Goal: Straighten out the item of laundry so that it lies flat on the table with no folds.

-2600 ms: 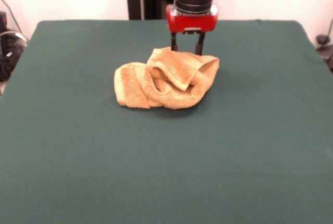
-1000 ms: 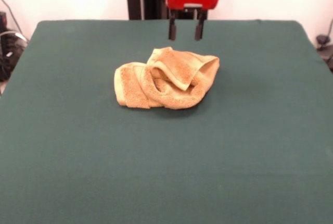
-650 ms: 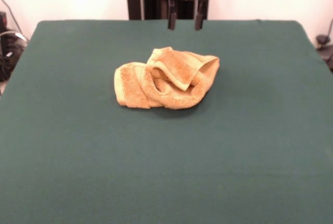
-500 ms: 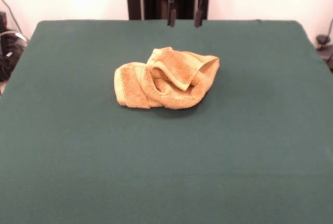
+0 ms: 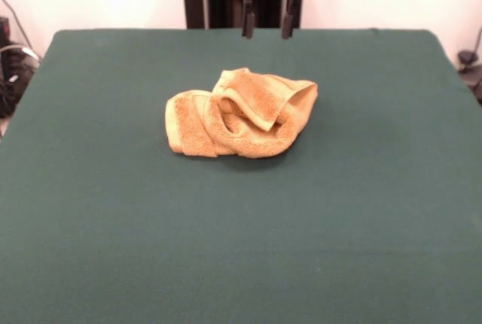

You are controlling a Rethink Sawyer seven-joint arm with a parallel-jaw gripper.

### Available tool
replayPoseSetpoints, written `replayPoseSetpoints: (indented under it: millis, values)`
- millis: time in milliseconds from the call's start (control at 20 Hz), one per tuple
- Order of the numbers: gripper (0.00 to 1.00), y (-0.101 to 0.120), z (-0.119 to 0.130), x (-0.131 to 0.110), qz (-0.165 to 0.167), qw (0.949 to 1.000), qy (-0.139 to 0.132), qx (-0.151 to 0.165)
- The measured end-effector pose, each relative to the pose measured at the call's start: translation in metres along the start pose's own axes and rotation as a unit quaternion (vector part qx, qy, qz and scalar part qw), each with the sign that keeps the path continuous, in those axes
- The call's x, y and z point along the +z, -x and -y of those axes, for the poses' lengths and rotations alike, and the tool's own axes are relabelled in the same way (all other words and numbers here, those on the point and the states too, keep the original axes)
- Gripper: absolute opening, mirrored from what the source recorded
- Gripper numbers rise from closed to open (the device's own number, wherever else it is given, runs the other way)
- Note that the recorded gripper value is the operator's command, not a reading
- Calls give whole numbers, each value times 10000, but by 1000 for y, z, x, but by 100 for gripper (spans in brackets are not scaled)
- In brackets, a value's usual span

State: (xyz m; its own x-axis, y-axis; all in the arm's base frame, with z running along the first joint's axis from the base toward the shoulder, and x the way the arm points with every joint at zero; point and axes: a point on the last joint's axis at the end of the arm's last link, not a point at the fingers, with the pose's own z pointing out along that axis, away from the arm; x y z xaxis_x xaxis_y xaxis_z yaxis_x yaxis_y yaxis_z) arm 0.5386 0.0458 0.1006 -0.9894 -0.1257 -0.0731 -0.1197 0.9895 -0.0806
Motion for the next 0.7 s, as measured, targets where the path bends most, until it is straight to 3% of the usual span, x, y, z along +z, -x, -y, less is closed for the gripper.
replayPoseSetpoints:
  millis: [700]
  values:
    - [100, 3, 1, -1, -5, 10000, -4, 8]
